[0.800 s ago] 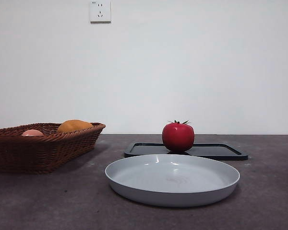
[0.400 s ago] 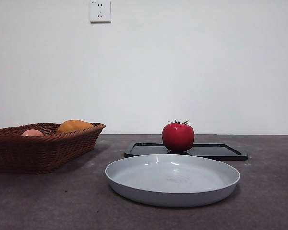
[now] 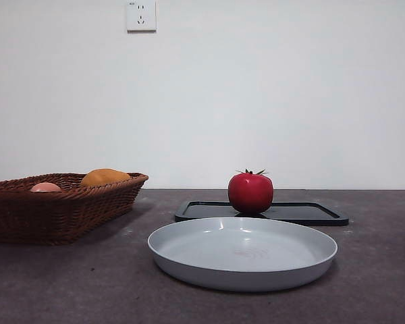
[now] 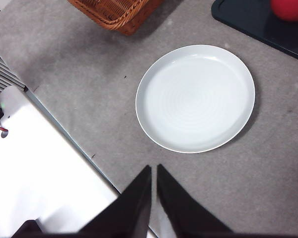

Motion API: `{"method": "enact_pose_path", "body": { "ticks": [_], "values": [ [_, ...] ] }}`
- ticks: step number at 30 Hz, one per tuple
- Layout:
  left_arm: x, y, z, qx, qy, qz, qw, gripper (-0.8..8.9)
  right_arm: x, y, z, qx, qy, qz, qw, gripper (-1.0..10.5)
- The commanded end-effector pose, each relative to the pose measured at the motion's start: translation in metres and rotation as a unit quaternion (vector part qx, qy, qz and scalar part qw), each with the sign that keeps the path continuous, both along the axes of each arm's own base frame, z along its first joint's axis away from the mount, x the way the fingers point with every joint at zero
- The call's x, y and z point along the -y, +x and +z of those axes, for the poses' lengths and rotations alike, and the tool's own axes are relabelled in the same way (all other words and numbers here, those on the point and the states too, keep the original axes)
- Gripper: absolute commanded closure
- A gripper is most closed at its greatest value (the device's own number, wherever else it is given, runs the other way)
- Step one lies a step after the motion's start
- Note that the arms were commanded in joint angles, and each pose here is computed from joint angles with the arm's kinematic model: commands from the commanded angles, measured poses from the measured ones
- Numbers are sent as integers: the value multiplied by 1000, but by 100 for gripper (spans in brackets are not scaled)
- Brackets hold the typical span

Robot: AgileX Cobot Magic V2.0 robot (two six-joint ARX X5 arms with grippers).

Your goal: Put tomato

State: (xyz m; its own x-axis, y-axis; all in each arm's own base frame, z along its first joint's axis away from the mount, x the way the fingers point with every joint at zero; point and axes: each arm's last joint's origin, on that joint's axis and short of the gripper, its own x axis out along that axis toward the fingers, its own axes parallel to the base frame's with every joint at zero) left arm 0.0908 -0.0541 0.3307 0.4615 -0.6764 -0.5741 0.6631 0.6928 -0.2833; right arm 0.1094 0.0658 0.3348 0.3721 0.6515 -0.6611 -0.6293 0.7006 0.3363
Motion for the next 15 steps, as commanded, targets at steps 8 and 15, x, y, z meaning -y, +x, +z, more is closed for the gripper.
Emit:
{"method": "enact_pose_path", "body": {
  "ticks": [8,15],
  "values": [
    [0,0,6,16,-4,-7,1000,806,-1,1,2,2,4,2,1000,939],
    [-18,-4,28,228,3,34,973,806,-1,1,2,2,4,2,1000,939]
  ]
}}
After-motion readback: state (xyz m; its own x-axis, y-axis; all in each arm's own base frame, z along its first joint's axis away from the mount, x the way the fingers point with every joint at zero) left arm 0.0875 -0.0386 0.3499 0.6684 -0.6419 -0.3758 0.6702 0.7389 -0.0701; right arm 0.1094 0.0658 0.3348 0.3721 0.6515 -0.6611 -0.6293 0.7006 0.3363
